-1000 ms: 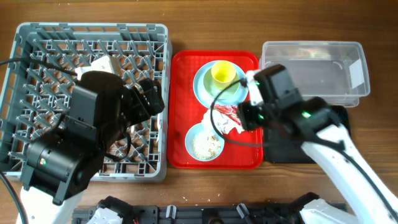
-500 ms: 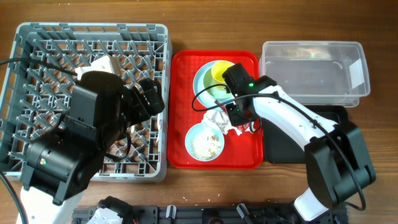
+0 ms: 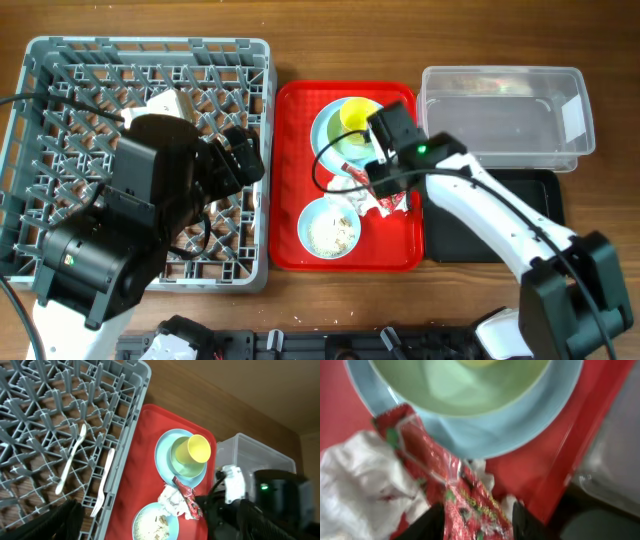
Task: Sort waste into correct bins and load items into the dishwasher rack
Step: 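Reach the right gripper to the red wrapper and grasp it, then carry the red wrapper with the right gripper into the clear bin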
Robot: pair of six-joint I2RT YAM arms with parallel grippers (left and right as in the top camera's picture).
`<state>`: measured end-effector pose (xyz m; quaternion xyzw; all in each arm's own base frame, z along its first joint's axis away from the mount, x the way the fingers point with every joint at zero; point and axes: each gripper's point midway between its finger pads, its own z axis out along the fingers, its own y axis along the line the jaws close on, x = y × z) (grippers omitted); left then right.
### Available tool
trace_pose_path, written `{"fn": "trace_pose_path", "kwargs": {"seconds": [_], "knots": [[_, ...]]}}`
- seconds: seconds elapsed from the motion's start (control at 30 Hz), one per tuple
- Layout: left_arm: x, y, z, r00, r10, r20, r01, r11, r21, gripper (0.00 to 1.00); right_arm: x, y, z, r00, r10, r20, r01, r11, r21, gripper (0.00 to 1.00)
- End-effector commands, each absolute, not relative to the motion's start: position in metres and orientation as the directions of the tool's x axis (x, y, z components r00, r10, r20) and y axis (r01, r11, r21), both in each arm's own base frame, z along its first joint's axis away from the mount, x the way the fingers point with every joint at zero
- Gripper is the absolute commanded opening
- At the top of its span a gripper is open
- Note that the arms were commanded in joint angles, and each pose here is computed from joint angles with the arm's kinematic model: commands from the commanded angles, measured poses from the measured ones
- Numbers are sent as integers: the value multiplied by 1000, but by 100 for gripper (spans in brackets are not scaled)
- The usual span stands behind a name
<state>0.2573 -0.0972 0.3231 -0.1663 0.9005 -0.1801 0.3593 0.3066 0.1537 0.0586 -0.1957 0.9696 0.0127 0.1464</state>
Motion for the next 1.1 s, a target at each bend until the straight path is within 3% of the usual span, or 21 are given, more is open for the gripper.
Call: {"fn": "trace_pose_path", "kwargs": {"seconds": [0.0, 0.03, 0.13, 0.17, 0.27, 0.47, 0.5, 0.53, 0.57, 0.6, 0.8, 0.87, 0.93, 1.07], "knots": [[258, -94, 328, -671, -437, -599, -174, 878, -446, 100, 302, 152, 33, -866, -391, -311, -399, 916, -40, 44], [258, -94, 328, -671, -437, -599, -174, 878, -446, 100, 303, 155, 28, -861, -388, -329, -403, 915, -25, 43], [258, -94, 328, -671, -437, -599, -174, 878, -446, 100, 301, 160, 22, -859, -377, -347, -406, 914, 11, 28], [258, -94, 328, -671, -437, -599, -174, 878, -446, 100, 300, 160, 22, -860, -377, -344, -406, 914, 11, 4], [258, -94, 328, -671, -437, -599, -174, 878, -446, 100, 300, 159, 27, -859, -376, -348, -405, 914, 12, 4], [258, -94, 328, -671, -437, -599, -174, 878, -446, 100, 302, 175, 111, -785, -337, -520, -442, 893, 88, 4], [258, -94, 328, -671, -437, -599, -174, 878, -446, 100, 295, 181, 124, -772, -330, -543, -466, 875, 130, 9], [258, -94, 328, -671, -437, -599, -174, 878, -446, 100, 287, 190, 128, -772, -331, -543, -495, 849, 186, 28], [258, -94, 328, -671, -437, -599, -174, 878, -446, 100, 278, 198, 124, -784, -339, -520, -517, 821, 243, 38], [258, -94, 328, -671, -437, -599, -174, 878, -446, 100, 274, 198, 118, -793, -344, -503, -517, 817, 255, 42], [258, -94, 328, -671, -437, -599, -174, 878, -446, 100, 276, 196, 40, -851, -375, -366, -478, 843, 247, 41], [258, -94, 328, -671, -437, -599, -174, 878, -446, 100, 282, 196, 19, -859, -378, -345, -468, 853, 230, 29], [258, -94, 328, -671, -437, -599, -174, 878, -446, 100, 285, 193, 13, -861, -377, -341, -461, 862, 210, 10], [258, -94, 328, -671, -437, -599, -174, 878, -446, 100, 285, 193, 18, -861, -377, -343, -461, 862, 210, 4]]}}
